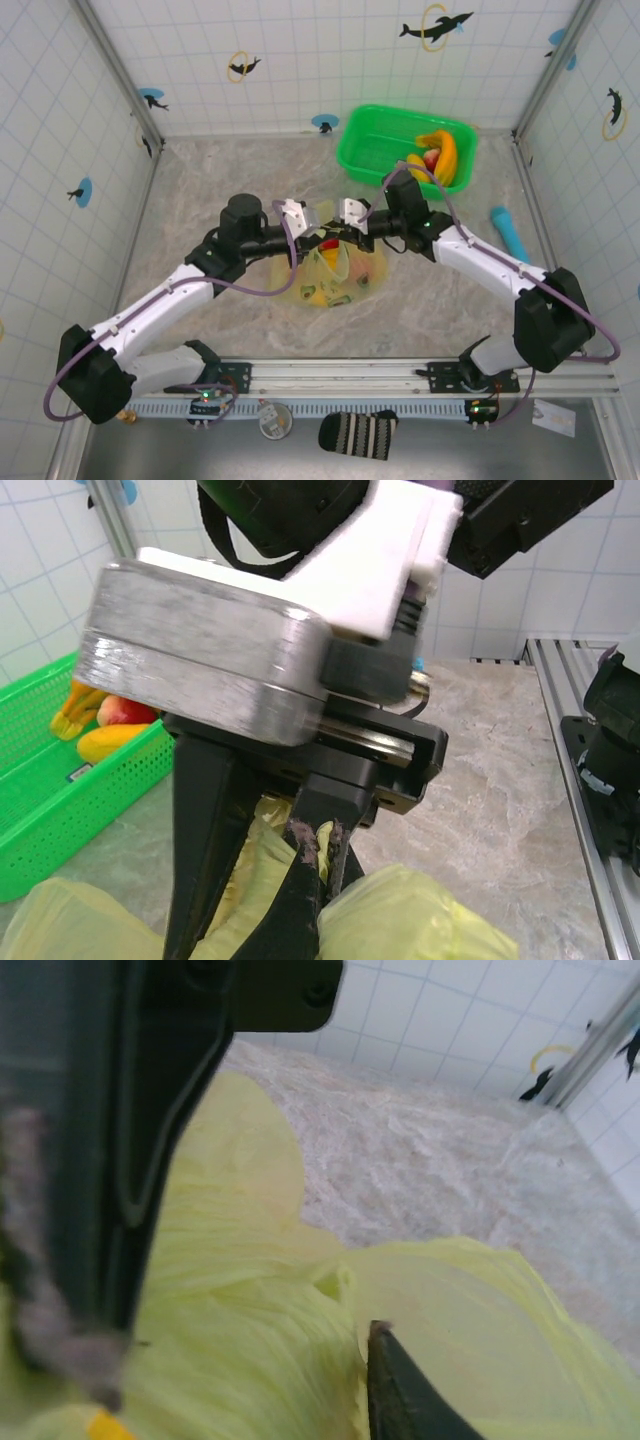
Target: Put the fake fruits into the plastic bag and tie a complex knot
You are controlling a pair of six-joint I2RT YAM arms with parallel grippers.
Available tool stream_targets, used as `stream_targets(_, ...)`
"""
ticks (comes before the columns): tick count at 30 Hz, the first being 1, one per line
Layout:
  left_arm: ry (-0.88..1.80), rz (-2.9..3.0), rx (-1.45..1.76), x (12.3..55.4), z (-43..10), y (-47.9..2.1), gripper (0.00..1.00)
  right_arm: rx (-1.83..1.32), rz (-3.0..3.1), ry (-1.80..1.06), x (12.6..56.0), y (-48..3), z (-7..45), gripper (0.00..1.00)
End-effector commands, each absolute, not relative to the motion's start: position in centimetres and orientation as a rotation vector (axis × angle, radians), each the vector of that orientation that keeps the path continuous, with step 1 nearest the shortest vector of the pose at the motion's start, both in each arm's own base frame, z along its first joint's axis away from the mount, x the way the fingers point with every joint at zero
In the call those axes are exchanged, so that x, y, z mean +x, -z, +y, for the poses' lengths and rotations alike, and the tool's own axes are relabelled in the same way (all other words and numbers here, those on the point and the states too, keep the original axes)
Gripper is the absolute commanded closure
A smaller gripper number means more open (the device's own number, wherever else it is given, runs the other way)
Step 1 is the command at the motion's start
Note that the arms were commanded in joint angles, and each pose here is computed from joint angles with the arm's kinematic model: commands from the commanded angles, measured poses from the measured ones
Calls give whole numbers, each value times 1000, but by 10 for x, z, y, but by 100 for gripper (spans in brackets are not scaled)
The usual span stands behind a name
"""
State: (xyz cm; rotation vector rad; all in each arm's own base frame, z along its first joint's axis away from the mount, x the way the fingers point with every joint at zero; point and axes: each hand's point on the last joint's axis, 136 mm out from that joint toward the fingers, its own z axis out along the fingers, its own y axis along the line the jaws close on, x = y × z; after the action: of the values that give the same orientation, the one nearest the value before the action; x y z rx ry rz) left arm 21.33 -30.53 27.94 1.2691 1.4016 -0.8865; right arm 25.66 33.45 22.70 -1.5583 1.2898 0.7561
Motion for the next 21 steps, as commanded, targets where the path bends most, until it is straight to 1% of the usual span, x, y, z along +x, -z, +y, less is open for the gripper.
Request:
stream_targets(1,872,1350,1288,214,-307,-293,100,-1481,1199,-677,267,-251,340,85)
stream_targets(4,856,1362,1274,216,-305,-292,100,-1420,1195,-597,270,-251,342,98)
stream_targets(5,854,1363,1270,216,-305,-292,100,-1387,1209,-535,275,-250,342,100)
stream_targets(9,844,1376,1250,216,-301,-288,100,-1165,1244,-381,291,-259,335,100)
stream_targets(13,830,1410,1221,217,-297,-279,100,-988,1196,-363,286,-275,330,100)
stream_targets(15,829,1419,1209,216,-294,-274,100,-944,1175,-375,280,-278,332,96)
stream_targets(18,818,1423,1192,215,-290,-273,100,-887,1165,-385,278,-283,333,96)
stream_targets(19,814,1424,1186,215,-290,-273,99,-867,1168,-397,278,-284,333,96)
stream_targets(21,822,1423,1173,214,-288,-274,94,-809,1173,-430,280,-289,329,96)
